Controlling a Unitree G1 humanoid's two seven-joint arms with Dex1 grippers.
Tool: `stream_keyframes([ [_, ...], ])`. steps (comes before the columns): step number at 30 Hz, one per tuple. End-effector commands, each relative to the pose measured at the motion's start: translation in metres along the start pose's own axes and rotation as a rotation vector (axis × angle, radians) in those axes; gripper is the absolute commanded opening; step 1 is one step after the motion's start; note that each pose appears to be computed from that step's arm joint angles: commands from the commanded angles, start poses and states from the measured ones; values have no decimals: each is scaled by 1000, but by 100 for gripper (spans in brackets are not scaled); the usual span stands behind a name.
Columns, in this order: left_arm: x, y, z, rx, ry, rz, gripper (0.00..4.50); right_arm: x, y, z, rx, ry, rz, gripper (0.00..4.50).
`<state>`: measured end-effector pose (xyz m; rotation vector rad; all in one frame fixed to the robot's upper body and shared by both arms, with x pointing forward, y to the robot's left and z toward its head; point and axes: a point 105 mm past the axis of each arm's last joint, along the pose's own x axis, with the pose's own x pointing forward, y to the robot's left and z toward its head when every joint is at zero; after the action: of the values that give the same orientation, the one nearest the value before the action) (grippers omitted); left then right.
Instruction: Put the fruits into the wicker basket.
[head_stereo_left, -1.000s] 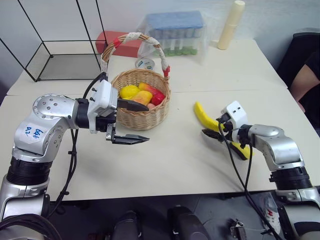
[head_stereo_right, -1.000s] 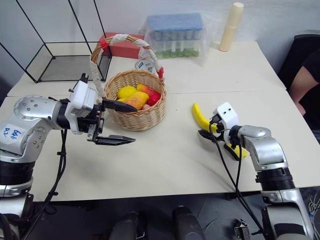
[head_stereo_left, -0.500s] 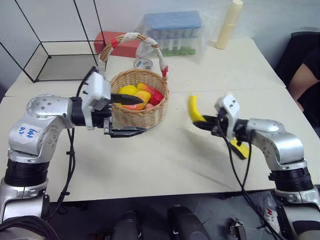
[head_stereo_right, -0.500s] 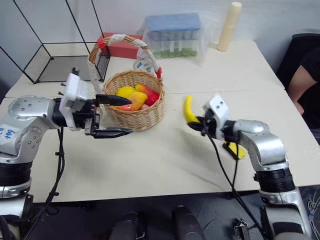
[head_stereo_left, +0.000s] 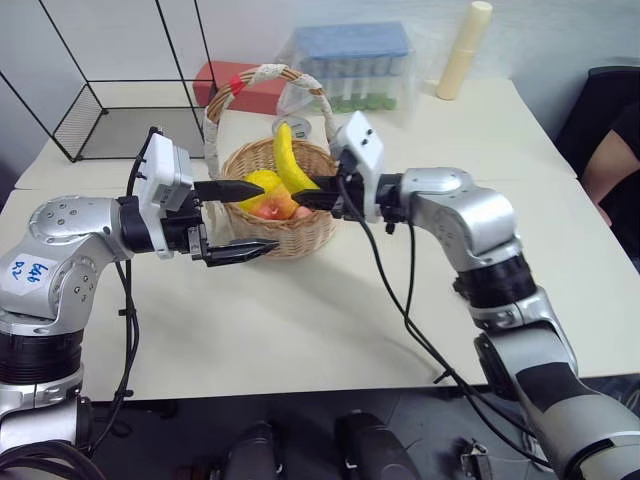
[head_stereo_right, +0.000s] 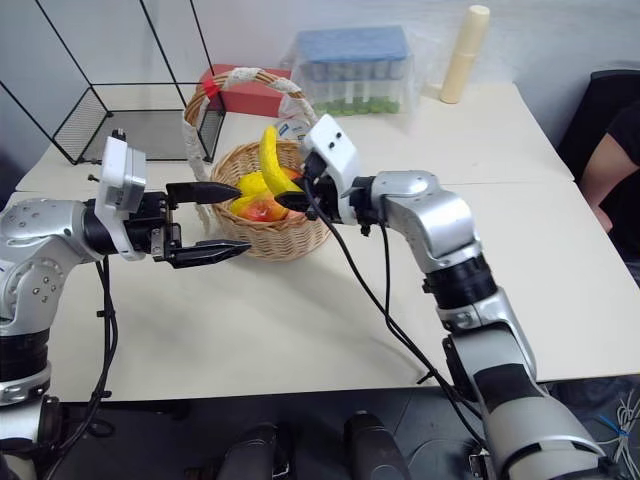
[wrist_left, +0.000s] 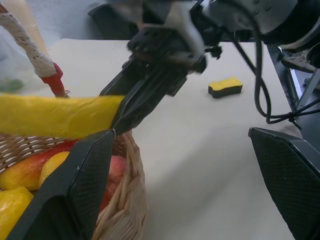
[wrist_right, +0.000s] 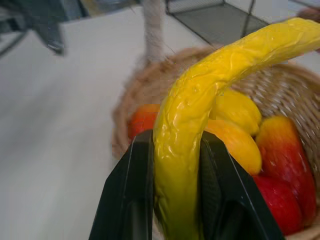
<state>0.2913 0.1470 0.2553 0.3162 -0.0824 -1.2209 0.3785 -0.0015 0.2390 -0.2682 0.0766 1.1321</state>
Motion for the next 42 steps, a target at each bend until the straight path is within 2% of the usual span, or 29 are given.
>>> stream_keyframes([
  [1, 1, -5, 11, 49, -28, 2, 450, 8, -7, 26, -46, -67, -53, 173],
  [6, 0, -5, 9, 44, -32, 14, 450, -16, 2, 53, -61, -198, -42, 332],
  [10, -1, -4, 9, 43, -32, 17, 450, -55, 1, 59, -1, -265, -89, 332],
  [15, 2, 0, 9, 53, -29, 12, 450, -74, -34, 44, 28, -245, -319, 332],
  [18, 5, 2, 11, 60, -36, 8, 450, -65, -46, 40, 23, -232, -373, 332],
  [27, 7, 5, 13, 91, -29, 5, 450, -13, -62, 37, 14, -217, -375, 332],
  [34, 5, 3, 13, 91, -35, 21, 450, 12, -67, 34, 30, -209, -362, 332],
  [42, 5, 2, 14, 91, -38, 30, 450, 13, -74, 33, -15, -220, -391, 63],
])
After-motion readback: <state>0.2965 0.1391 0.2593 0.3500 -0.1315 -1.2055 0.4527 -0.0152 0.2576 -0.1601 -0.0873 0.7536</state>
